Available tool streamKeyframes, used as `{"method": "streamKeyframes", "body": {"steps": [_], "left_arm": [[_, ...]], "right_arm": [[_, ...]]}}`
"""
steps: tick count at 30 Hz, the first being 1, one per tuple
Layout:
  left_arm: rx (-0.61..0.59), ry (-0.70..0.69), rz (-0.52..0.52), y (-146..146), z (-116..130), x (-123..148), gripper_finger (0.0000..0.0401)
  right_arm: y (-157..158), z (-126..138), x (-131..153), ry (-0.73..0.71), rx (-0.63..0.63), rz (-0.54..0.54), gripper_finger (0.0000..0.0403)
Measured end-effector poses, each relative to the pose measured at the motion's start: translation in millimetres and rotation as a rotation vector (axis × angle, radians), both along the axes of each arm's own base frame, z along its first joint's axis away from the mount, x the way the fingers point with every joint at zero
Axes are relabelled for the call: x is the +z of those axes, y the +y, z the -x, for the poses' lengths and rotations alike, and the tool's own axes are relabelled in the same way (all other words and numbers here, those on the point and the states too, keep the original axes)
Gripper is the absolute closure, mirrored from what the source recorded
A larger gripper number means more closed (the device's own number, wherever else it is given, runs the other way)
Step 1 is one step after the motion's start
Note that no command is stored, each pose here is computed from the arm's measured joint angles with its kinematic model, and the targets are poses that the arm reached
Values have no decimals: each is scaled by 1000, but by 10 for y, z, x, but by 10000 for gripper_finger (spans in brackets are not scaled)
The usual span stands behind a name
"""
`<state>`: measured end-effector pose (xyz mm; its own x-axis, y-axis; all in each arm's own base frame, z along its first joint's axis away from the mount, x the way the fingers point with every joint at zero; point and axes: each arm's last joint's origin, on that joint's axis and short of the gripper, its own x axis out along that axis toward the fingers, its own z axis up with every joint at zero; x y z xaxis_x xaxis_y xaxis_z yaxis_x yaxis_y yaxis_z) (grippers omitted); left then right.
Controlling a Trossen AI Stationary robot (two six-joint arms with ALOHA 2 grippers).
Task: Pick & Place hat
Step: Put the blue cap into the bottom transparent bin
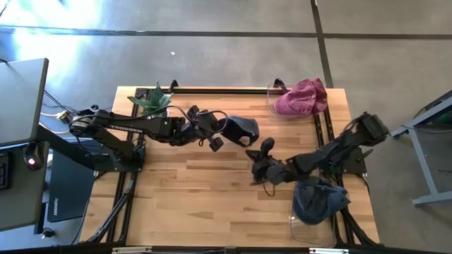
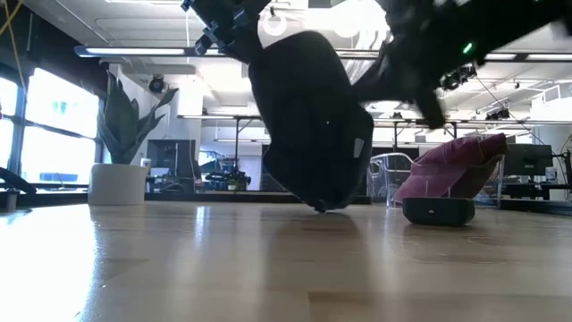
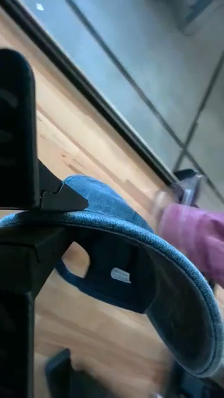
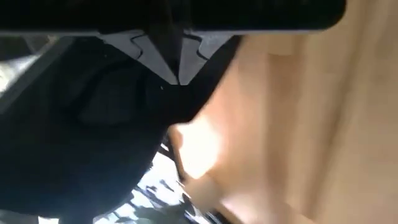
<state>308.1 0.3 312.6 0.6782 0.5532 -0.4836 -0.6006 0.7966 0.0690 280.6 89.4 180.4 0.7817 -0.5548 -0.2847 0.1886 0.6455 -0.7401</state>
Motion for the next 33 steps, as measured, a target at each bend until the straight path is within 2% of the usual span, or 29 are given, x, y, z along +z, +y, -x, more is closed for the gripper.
{"method": "streamKeyframes", "body": {"steps": [2, 5, 8, 10, 13, 16, 19, 21, 24, 26, 29, 31, 33], "left_arm": [[-17, -14, -31, -53, -13, 25, 398], [-54, 17, -138, -180, -12, 49, 398], [-138, 125, -293, -372, 47, 60, 398], [-240, 209, -384, -534, 97, 49, 399], [-376, 294, -472, -787, 123, -32, 399], [-490, 403, -533, -1038, 93, -245, 399], [-610, 499, -610, -1313, 83, -472, 399], [-722, 574, -688, -1486, 92, -609, 399], [-840, 691, -836, -1702, 100, -817, 399], [-826, 746, -936, -1801, 93, -927, 399], [-698, 826, -1100, -1894, 156, -1063, 399], [-599, 857, -1195, -1928, 147, -1098, 399], [-532, 885, -1271, -1948, 168, -1107, 399]], "right_arm": [[-42, -79, -77, -31, -90, 55, 388], [-26, -102, -62, -4, -183, 221, 384], [141, -5, 158, -17, -166, 290, 393], [227, 125, 338, -62, -123, 273, 400], [209, 330, 547, -144, -66, 159, 398], [61, 505, 682, -140, 45, -28, 376], [-140, 575, 773, -95, 220, -337, 334], [-239, 565, 767, -42, 325, -496, 301], [-303, 489, 648, 53, 403, -607, 249], [-295, 399, 524, 103, 397, -604, 219], [-227, 237, 301, 176, 426, -532, 189], [-170, 156, 183, 197, 440, -483, 180], [-145, 108, 100, 191, 379, -425, 179]]}}
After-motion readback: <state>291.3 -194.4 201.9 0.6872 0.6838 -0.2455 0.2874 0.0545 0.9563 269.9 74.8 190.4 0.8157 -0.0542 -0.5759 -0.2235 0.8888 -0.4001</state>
